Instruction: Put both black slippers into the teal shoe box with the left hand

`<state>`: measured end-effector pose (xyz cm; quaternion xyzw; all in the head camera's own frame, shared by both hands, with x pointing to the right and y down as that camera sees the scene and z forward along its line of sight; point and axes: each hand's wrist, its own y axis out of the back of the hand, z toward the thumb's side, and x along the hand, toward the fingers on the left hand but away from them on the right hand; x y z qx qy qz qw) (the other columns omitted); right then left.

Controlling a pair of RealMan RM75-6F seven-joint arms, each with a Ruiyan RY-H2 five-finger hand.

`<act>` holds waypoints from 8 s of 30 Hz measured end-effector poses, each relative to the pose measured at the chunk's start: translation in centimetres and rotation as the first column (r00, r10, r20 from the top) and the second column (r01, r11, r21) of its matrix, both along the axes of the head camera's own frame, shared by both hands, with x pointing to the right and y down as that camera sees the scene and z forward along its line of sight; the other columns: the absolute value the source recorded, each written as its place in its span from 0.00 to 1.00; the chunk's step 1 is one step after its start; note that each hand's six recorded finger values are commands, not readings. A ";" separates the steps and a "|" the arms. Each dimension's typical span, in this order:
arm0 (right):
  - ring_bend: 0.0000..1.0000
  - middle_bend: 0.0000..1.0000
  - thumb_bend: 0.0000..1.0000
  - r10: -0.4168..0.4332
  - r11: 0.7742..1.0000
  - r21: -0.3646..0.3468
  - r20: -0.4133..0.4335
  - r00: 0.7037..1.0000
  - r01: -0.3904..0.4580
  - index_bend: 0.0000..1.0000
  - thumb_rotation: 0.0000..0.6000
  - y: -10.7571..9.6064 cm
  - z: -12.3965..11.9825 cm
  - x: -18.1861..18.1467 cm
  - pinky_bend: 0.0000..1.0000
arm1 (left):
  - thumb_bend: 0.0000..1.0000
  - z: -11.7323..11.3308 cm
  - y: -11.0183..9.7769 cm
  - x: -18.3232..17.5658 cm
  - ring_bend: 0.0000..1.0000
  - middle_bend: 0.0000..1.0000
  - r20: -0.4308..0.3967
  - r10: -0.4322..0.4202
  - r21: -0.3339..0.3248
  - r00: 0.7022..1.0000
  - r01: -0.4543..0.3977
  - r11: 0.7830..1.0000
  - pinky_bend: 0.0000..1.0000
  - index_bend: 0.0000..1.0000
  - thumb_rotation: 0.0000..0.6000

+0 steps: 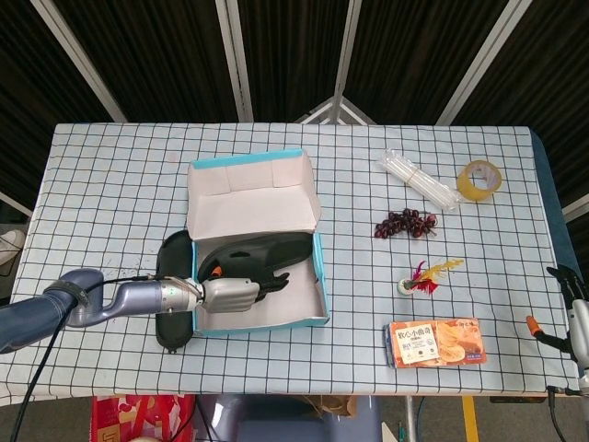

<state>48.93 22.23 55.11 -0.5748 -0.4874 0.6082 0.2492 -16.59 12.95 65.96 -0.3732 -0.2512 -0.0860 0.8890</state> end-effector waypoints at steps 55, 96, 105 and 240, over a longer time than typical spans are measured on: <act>0.18 0.11 0.31 0.006 1.000 0.004 0.005 1.000 -0.006 0.15 1.00 0.0 -0.1 -0.1 0.19 | 0.38 -2.5 -1.2 0.3 0.01 0.46 0.042 0.091 0.183 0.995 -0.097 0.978 0.02 0.40 1.00; 0.18 0.11 0.31 -0.001 1.000 0.005 0.001 1.000 0.001 0.15 1.00 0.0 -0.2 -0.3 0.19 | 0.11 -6.9 -2.3 -1.0 0.10 0.37 -0.164 -0.422 -0.057 0.892 0.418 0.907 0.04 0.35 1.00; 0.18 0.11 0.31 -0.010 1.000 0.006 0.004 1.000 0.010 0.15 1.00 0.0 -0.2 -0.6 0.19 | 0.22 -9.1 -2.6 -1.8 0.35 0.67 -0.204 -0.779 -0.494 0.593 0.625 0.605 0.29 0.57 1.00; 0.18 0.11 0.31 -0.005 1.000 -0.013 -0.001 1.000 0.005 0.15 1.00 0.3 -0.1 -0.4 0.19 | 0.12 -11.5 1.2 -20.6 0.04 0.15 0.212 -0.968 -0.609 -0.137 0.755 -0.241 0.29 0.08 1.00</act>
